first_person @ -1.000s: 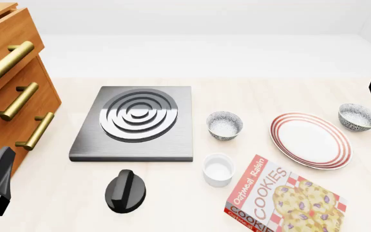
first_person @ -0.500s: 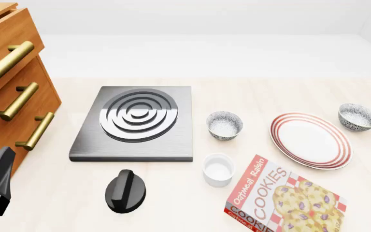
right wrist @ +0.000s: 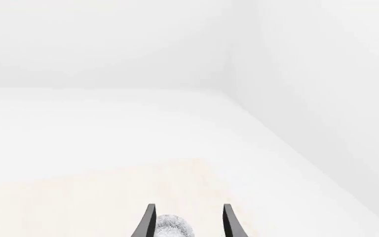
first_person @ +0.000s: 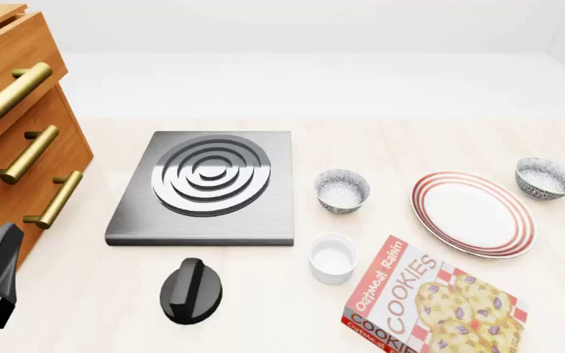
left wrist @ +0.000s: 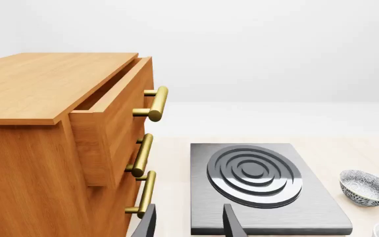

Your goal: Pick the akita bowl next to the plate and place it on the plate.

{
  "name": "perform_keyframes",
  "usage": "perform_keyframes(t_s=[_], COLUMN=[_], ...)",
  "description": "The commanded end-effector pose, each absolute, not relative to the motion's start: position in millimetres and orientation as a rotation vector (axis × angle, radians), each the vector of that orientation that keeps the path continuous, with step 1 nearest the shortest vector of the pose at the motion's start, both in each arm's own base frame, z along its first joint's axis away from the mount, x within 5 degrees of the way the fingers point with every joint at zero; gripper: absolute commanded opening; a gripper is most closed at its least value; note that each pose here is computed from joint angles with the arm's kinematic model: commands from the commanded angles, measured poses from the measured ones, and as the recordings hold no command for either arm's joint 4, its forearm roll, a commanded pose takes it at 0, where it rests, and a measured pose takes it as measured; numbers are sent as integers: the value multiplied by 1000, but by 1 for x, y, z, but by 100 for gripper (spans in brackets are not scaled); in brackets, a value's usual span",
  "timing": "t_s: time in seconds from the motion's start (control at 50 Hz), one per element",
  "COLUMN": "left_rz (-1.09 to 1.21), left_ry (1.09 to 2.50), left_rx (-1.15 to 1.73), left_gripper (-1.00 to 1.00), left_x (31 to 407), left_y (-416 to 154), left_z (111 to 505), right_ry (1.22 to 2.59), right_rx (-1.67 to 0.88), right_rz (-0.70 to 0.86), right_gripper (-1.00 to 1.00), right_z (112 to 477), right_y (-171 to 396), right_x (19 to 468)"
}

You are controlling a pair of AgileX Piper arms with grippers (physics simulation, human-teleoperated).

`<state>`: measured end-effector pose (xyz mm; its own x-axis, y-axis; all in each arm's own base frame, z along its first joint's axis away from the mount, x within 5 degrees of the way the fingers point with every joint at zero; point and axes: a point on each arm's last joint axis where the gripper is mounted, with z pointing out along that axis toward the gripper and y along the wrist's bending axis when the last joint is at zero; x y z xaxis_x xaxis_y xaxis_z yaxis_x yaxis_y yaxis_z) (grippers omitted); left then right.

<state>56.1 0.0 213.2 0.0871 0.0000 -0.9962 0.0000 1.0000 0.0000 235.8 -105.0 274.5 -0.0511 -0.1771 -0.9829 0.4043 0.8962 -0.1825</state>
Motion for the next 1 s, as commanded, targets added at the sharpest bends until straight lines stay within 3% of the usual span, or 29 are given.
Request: perform_keyframes(t_s=[0.02, 1.0], left_rz=[0, 0], left_ry=[1484, 1484], left_rx=[0, 0], left_gripper=[100, 100], left_x=[56, 56], left_y=[0, 0], left_z=[213, 213], right_ry=[1566, 1636], right_rx=[202, 255], right_rz=[-495, -537], right_gripper=[100, 100], right_z=[273, 250], right_y=[-113, -138], right_x=[237, 249])
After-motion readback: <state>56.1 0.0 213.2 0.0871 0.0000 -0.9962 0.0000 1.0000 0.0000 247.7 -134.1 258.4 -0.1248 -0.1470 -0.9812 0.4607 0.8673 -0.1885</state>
